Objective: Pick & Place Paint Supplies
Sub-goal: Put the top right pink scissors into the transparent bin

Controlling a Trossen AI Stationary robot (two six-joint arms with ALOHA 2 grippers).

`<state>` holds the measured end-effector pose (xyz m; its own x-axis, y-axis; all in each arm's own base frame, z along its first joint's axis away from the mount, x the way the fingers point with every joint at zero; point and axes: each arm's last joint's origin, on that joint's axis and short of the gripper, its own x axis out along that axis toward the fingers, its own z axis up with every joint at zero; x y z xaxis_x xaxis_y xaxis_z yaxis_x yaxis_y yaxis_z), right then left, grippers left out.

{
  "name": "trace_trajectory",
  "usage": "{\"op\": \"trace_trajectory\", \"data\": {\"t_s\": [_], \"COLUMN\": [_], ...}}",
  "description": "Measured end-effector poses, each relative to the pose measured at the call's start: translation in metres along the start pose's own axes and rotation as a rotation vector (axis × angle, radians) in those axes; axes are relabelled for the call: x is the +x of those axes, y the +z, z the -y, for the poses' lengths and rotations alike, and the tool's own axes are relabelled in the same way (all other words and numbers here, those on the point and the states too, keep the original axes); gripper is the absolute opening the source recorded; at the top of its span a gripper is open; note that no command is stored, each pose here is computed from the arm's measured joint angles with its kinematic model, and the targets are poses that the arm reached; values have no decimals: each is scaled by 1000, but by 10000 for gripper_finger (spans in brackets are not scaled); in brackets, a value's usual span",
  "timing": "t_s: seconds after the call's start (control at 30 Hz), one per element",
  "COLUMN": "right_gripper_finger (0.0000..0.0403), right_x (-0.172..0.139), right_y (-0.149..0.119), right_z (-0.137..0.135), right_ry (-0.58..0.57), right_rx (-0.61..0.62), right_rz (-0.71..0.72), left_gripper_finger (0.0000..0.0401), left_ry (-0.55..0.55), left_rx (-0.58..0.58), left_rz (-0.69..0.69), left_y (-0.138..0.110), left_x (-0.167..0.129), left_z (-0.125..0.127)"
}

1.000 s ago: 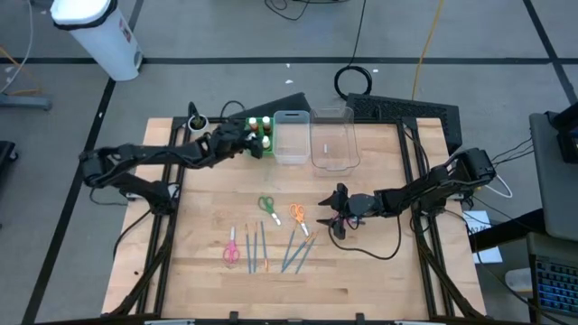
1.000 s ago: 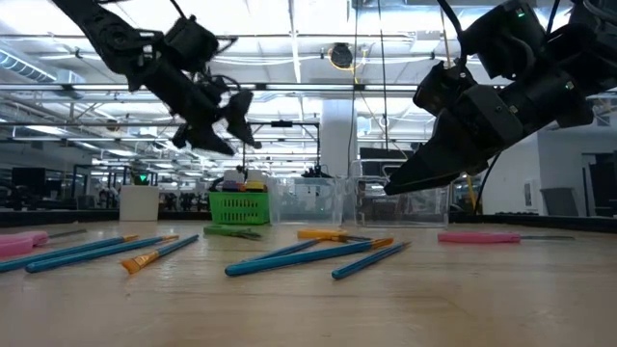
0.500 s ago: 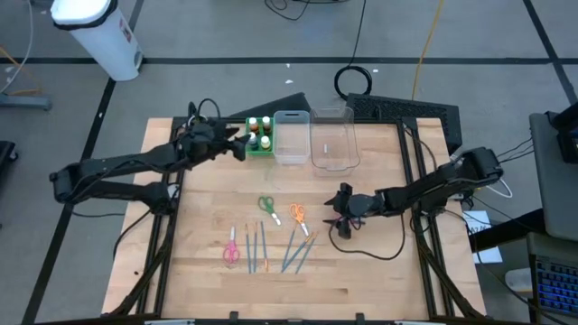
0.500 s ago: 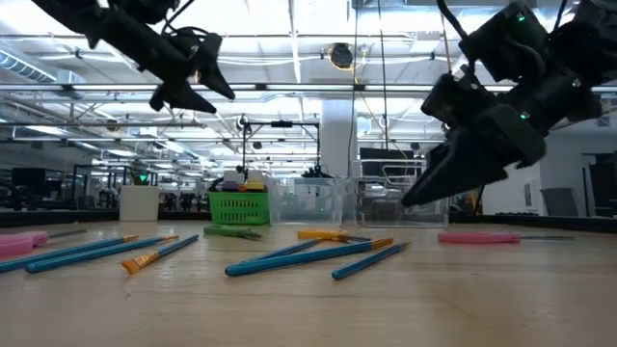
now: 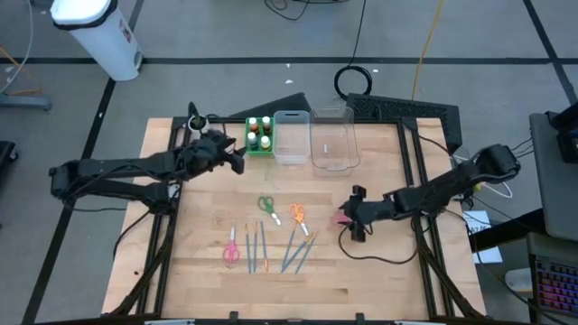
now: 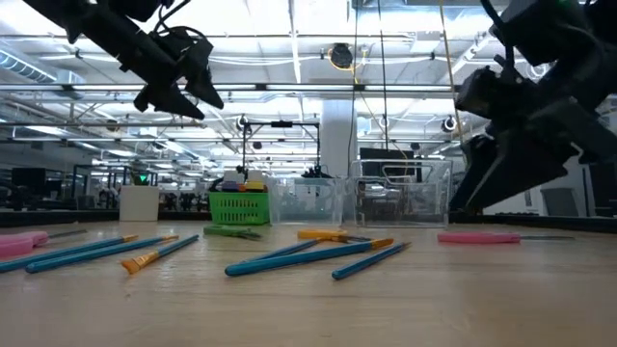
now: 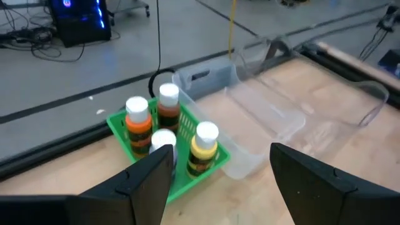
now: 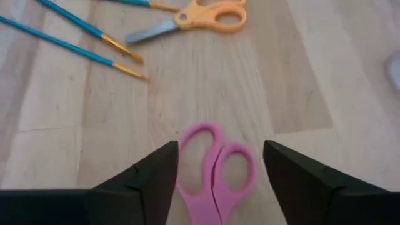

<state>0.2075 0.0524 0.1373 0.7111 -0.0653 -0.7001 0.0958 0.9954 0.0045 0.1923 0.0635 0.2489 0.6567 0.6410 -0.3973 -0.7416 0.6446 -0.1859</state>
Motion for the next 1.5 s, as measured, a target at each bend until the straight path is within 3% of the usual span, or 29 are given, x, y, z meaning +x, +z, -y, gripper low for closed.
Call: {"op": "trace_trajectory", "data": {"t_s": [0.27,0.7,0.9,1.13,1.5], "right_gripper_finger": [144,85,24,9,4], "right_x": [15,28,28,28,6], "right_y": [-11,-18,-21,-18,5], "right_z": [-3,-3,1,1,0], "right_ry": [-19,-36,-63,-56,17], "right_rx": [15,27,82,91,89], "right_rz": [-76,-112,-151,-128,57], "left_gripper_finger": [271,271,271,271,271], "left_ry": [-7,-6,-6,-6,-12], "left_rx": [3,-21,-25,-25,-27], "left_rz": [-2,-2,-1,-1,-4], "left_y": [-1,-1,-1,-1,-1], "left_x": [1,1,1,1,1], "left_z": [2,2,2,2,2]}}
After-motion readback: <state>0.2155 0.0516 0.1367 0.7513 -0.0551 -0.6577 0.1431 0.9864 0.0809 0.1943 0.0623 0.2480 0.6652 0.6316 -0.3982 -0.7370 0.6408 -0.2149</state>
